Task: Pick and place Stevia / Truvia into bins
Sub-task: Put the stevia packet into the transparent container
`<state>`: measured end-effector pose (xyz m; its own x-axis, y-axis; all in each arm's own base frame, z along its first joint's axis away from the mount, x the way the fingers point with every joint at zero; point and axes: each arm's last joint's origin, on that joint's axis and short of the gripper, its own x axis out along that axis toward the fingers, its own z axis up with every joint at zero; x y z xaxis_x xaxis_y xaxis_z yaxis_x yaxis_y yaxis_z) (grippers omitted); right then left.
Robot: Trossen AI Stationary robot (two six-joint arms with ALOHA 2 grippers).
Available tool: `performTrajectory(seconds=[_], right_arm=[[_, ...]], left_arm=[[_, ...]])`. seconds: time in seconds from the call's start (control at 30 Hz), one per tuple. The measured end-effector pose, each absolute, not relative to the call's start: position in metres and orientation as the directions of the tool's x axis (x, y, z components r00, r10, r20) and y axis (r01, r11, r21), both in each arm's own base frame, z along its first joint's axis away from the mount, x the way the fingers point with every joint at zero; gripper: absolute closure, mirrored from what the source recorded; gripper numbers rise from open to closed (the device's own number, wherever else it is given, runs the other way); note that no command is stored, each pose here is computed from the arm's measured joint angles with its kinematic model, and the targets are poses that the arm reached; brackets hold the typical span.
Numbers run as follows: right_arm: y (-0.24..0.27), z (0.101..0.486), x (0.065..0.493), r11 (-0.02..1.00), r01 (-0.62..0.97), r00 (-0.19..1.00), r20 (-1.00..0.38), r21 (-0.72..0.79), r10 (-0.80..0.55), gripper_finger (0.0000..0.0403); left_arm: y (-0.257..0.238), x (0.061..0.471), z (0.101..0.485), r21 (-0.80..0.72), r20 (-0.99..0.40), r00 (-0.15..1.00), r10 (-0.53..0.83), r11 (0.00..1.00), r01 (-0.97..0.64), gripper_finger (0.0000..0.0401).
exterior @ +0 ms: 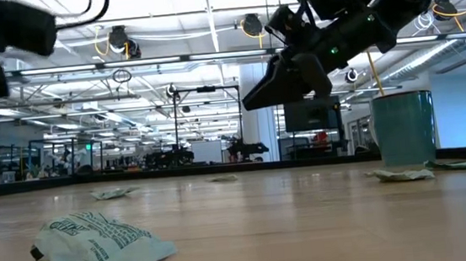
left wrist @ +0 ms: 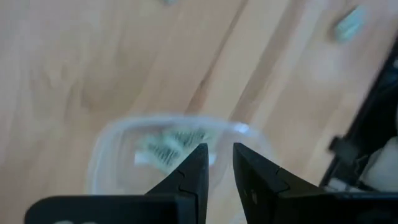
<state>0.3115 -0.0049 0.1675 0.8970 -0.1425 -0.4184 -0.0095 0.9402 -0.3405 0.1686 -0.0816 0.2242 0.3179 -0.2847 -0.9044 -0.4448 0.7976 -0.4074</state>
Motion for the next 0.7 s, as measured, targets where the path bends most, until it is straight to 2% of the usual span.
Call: performTrajectory(seconds=[0.23,0.37,0.47,0.57,0.7], right_arm=[[-0.004,0.164,0.314,0.949,-0.013,0.899,-0.419,-0.316,-0.127,0.0245],[-0.001,0.152,0.329,0.951,-0.031,0.886,-0.449,-0.308,-0.116,0.0245],[0.001,0.134,0.348,0.951,-0.042,0.863,-0.49,-0.307,-0.12,0.0245],[-0.001,0.122,0.361,0.93,0.003,0.821,-0.529,-0.367,-0.212,0.0245],[-0.011,0.111,0.371,0.91,0.091,0.741,-0.582,-0.406,-0.334,0.0245]], left_arm=[[-0.07,0.184,0.252,-0.36,-0.87,0.466,-0.159,0.85,-0.384,0.0323],[-0.057,0.19,0.258,-0.19,-0.842,0.539,0.022,0.923,-0.336,0.0323],[-0.045,0.194,0.259,-0.017,-0.798,0.567,0.202,0.934,-0.357,0.0322],[-0.035,0.196,0.262,0.083,-0.747,0.572,0.339,0.901,-0.425,0.0322],[-0.027,0.2,0.264,0.088,-0.72,0.579,0.383,0.877,-0.472,0.0322]])
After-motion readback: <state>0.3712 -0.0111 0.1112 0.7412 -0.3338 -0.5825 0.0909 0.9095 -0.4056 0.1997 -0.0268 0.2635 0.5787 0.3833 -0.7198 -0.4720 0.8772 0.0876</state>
